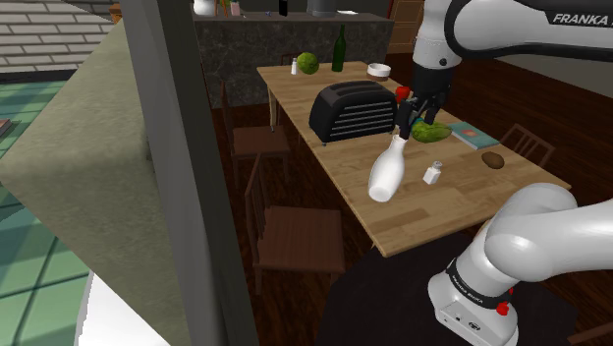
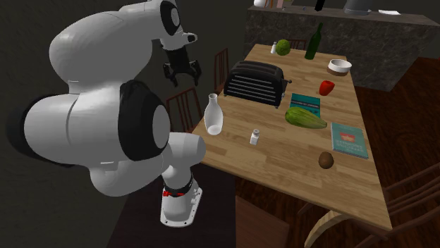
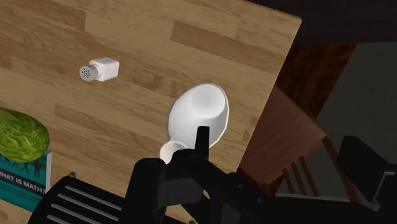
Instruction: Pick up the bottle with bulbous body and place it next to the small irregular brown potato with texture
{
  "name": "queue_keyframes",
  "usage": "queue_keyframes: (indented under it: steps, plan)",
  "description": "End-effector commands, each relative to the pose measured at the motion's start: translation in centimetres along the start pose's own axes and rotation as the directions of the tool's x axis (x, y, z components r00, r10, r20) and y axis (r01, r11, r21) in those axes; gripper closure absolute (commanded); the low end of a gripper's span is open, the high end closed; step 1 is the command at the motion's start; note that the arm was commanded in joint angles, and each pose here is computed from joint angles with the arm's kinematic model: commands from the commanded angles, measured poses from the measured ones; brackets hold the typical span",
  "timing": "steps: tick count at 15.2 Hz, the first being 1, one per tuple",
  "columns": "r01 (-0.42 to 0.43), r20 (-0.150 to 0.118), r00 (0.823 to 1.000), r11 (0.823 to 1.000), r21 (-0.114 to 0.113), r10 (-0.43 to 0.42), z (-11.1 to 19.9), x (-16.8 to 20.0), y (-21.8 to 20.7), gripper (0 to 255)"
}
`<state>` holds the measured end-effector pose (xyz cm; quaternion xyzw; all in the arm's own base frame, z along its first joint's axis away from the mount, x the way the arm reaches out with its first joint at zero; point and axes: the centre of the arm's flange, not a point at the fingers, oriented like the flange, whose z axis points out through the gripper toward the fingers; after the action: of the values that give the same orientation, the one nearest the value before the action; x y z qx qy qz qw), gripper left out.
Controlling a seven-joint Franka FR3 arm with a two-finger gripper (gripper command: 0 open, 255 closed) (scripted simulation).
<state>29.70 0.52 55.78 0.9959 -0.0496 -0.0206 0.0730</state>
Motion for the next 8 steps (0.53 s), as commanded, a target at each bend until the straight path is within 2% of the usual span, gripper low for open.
queue_keyframes:
  steps: [1, 8]
  plan:
    - [0.000, 0.000, 1.000, 1.000, 0.000, 0.000, 0.0, 0.0, 0.0, 0]
    - [0.010, -0.039, 0.999, 0.996, 0.087, -0.006, 6.2, 4.1, 6.4, 0]
